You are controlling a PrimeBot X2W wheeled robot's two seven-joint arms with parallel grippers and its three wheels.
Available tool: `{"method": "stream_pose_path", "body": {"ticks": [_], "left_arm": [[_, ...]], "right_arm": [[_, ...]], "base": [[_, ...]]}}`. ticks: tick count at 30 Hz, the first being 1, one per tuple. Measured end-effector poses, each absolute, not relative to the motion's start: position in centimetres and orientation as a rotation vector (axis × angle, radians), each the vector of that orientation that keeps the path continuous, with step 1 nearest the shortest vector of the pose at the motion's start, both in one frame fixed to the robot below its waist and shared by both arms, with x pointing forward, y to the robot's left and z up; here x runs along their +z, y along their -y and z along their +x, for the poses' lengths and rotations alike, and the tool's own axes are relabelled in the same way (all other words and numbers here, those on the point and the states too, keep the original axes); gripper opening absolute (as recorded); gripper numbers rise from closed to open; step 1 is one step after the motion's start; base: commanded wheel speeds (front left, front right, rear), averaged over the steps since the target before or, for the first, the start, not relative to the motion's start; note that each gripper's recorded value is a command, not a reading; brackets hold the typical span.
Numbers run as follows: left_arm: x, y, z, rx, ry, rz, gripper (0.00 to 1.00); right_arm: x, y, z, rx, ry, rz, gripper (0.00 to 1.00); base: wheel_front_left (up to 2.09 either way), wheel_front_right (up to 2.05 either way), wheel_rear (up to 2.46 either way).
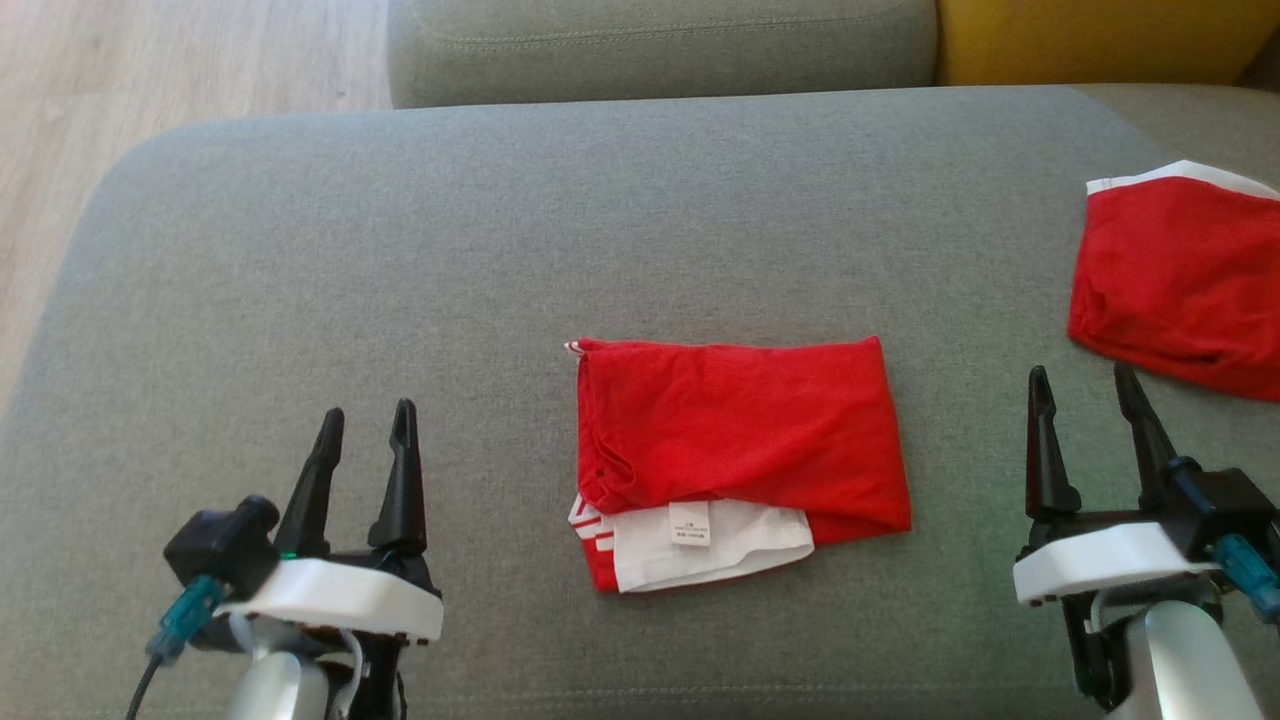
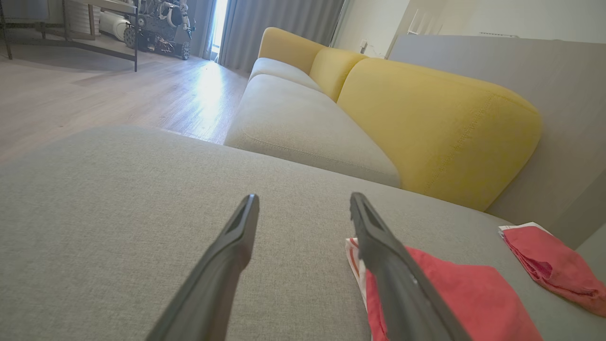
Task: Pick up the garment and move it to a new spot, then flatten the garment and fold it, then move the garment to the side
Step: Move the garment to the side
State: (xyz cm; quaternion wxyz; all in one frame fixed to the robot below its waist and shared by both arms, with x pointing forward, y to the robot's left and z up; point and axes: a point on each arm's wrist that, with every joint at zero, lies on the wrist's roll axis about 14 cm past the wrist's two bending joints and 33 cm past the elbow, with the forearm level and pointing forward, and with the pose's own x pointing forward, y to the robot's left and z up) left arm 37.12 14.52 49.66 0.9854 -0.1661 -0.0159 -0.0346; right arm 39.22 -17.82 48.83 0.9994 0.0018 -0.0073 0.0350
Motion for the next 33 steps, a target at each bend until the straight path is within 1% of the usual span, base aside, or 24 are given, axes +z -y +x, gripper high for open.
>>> {"method": "stream_pose_path", "body": {"ticks": [8,10,19,25,32,33], "left_arm": [[49.3,-14.8,36.9,-0.058,0.021,-0.339,1.00],[49.0,-14.9,36.9,-0.054,0.014,-0.342,1.00],[47.8,-15.3,36.9,-0.043,-0.020,-0.341,1.00],[47.6,-16.5,37.0,-0.011,-0.022,-0.335,1.00],[47.1,-17.7,36.6,0.028,-0.033,-0.331,1.00],[47.1,-17.8,36.5,0.031,-0.033,-0.330,1.00]], "right_arm": [[47.6,16.4,39.4,0.109,-0.024,0.023,1.00],[46.6,15.6,39.4,0.126,-0.054,0.061,1.00],[41.2,11.5,39.1,0.235,-0.252,0.105,1.00],[39.9,10.0,40.9,0.259,-0.305,0.146,1.00],[36.9,9.0,40.7,0.268,-0.419,0.176,1.00],[36.6,8.7,40.6,0.275,-0.434,0.179,0.59]], "base": [[0.00,0.00,0.00],[0.00,0.00,0.00],[0.00,0.00,0.00],[0.00,0.00,0.00],[0.00,0.00,0.00],[0.00,0.00,0.00]]}}
